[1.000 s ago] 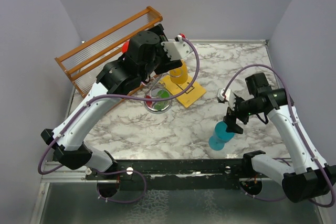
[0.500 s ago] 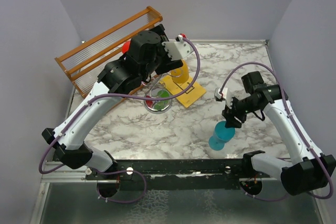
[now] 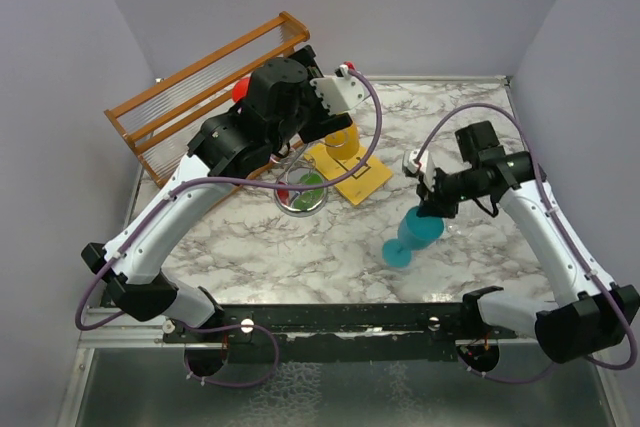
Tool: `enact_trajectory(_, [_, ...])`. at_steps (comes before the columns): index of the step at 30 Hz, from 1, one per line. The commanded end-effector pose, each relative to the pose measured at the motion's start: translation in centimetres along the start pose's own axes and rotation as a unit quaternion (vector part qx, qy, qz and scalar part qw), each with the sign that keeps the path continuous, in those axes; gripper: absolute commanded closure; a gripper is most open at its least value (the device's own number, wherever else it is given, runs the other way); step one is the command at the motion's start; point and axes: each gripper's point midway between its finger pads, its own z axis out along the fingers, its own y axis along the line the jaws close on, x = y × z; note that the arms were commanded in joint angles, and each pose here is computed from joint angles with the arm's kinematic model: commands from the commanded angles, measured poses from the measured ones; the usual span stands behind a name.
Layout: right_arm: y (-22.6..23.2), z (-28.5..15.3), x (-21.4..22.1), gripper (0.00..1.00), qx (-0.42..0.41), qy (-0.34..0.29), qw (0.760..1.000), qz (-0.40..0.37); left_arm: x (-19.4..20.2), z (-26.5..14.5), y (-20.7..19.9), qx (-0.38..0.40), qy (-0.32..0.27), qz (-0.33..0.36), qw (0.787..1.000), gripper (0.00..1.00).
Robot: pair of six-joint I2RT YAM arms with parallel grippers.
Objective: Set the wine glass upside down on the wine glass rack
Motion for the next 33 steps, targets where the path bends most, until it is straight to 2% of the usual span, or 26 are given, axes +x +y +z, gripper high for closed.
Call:
enact_trajectory(1, [-4.0, -4.5, -8.5, 0.99, 0.114, -0.123, 0.981, -0.093, -2.2, -1.2, 1.7, -0.016, -0.044, -0.043, 0.998, 0.01])
enact_trajectory(4, [-7.1, -7.8, -11.2, 0.99, 0.209, -0.139, 0.963, -0.102, -2.4, -1.6, 2.4, -0.025, -0.050, -0.057, 0.997, 0.01])
enact_trajectory(6, [-9.7, -10.5, -12.6, 0.99, 0.293, -0.149, 0.939, -0.097, -2.5, -2.0, 3.1, -0.035, -0.057, -0.065, 0.996, 0.01])
enact_trajectory(9, [-14.5, -15.4, -13.4, 0.99, 0.449, -0.151, 0.879, -0.059, -2.8, -2.5, 4.3, -0.055, -0.069, -0.088, 0.992, 0.01])
enact_trajectory(12, [-18.5, -20.5, -12.9, 0.99, 0.592, -0.138, 0.794, -0.018, -3.3, -2.9, 5.8, -0.077, -0.084, -0.131, 0.985, 0.01])
enact_trajectory(13, [-19.1, -21.2, -13.1, 0.99, 0.611, -0.136, 0.780, -0.018, -3.4, -3.1, 6.3, -0.084, -0.088, -0.145, 0.982, 0.01])
enact_trajectory(15, [-20.2, -21.6, -13.5, 0.99, 0.625, -0.138, 0.768, -0.013, -3.7, -3.5, 7.2, -0.092, -0.099, -0.167, 0.977, 0.01])
enact_trajectory(20, [-21.2, -21.0, -15.1, 0.99, 0.611, -0.172, 0.773, -0.003, -4.3, -4.1, 8.5, -0.099, -0.120, -0.208, 0.966, 0.01])
enact_trajectory(22, [-21.2, -21.5, -15.8, 0.99, 0.614, -0.198, 0.764, 0.006, -4.2, -4.1, 8.8, -0.102, -0.125, -0.227, 0.961, 0.01])
enact_trajectory(24, [-20.9, -22.5, -16.7, 0.99, 0.620, -0.242, 0.746, 0.027, -4.0, -4.0, 9.1, -0.098, -0.130, -0.260, 0.952, 0.01])
enact_trajectory(28, [-18.8, -24.8, -18.7, 0.99, 0.601, -0.376, 0.701, 0.080, -3.9, -3.8, 8.9, -0.065, -0.146, -0.319, 0.934, 0.01])
enact_trajectory(30, [-17.8, -26.3, -19.4, 0.99, 0.584, -0.438, 0.670, 0.132, -4.1, -3.7, 8.6, -0.046, -0.154, -0.336, 0.928, 0.01])
enact_trajectory(33, [-17.7, -26.4, -20.0, 0.99, 0.546, -0.483, 0.651, 0.210, -4.0, -3.4, 8.1, -0.024, -0.159, -0.350, 0.923, 0.01])
